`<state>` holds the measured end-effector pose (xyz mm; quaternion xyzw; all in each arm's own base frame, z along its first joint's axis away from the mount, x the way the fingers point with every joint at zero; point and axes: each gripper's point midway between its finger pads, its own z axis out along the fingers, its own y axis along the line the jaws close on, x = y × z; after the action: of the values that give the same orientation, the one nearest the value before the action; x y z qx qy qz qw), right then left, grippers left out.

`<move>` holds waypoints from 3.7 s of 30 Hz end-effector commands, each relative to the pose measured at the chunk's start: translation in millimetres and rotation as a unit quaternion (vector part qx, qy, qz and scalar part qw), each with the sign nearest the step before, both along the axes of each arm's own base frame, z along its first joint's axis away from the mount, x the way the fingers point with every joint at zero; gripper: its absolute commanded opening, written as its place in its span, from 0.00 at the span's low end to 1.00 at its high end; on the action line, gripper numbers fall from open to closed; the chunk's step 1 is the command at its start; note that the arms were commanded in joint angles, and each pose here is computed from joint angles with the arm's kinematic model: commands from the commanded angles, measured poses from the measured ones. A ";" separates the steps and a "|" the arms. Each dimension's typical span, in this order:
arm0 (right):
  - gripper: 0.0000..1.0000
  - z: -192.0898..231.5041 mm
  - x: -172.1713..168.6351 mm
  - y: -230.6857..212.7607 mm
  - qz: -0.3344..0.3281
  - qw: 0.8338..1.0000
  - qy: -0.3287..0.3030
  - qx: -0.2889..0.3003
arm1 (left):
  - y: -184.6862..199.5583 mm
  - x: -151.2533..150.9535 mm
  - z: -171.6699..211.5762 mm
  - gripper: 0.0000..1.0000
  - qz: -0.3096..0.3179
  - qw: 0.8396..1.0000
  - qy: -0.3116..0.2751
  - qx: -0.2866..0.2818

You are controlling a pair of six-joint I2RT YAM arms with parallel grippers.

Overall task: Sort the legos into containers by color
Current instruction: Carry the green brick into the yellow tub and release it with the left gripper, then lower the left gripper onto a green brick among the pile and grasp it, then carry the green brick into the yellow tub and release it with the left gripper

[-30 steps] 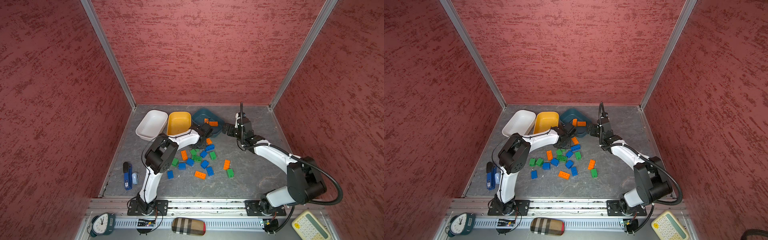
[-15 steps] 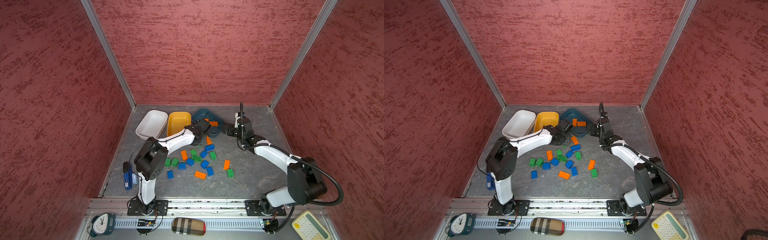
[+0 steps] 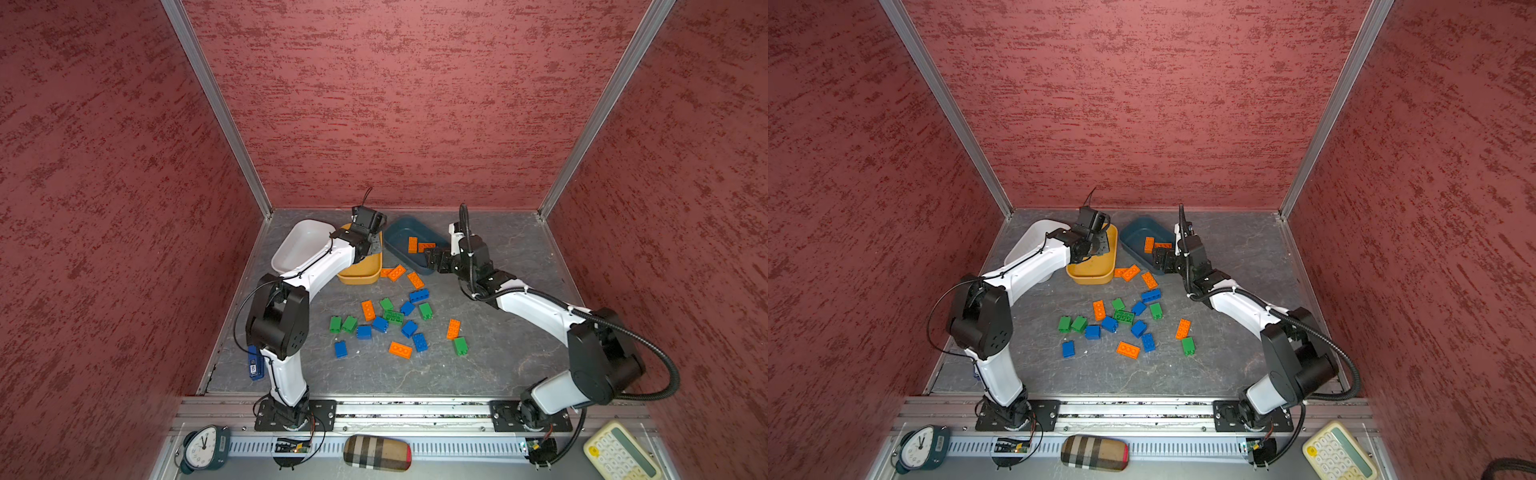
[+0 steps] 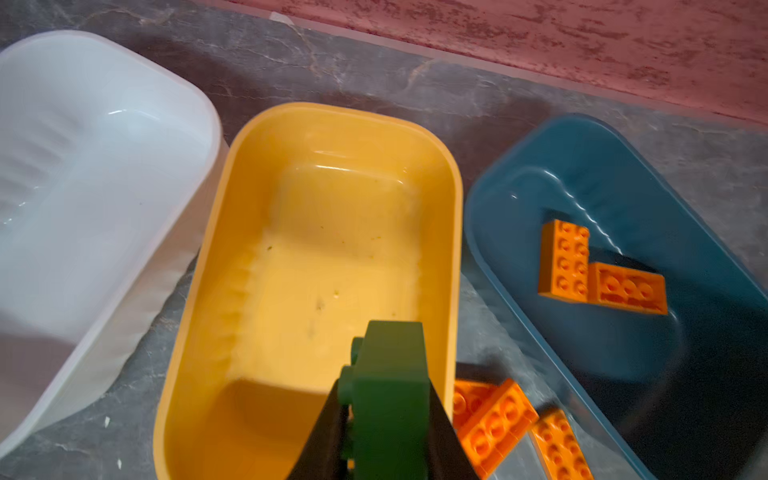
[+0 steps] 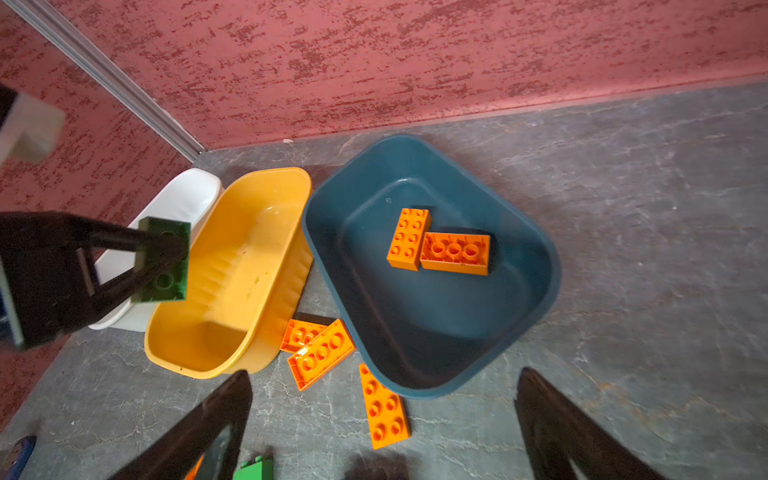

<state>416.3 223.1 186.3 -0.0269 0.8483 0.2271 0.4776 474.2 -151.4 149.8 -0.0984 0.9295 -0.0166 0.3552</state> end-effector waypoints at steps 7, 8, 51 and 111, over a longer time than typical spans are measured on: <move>0.99 16.0 11.5 14.2 0.007 1.000 -0.027 -0.011 | 25.0 51.7 -50.4 0.00 0.014 0.999 0.039 0.021; 0.99 16.0 11.3 14.0 0.007 1.000 -0.027 -0.012 | 24.7 55.5 -53.1 0.00 0.011 0.999 0.043 0.021; 0.99 -34.8 -80.1 52.5 0.202 0.978 -0.036 0.029 | -17.4 -229.5 -57.2 1.00 -0.052 0.972 0.214 -0.083; 0.99 -48.8 -70.5 80.4 0.218 0.974 -0.055 -0.024 | 35.3 -55.3 -0.1 0.20 -0.003 0.997 0.013 -0.082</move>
<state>343.8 302.8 117.9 -0.2427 0.8178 0.2956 0.4301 388.9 -121.1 144.6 -0.1296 0.9378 -0.1007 0.3059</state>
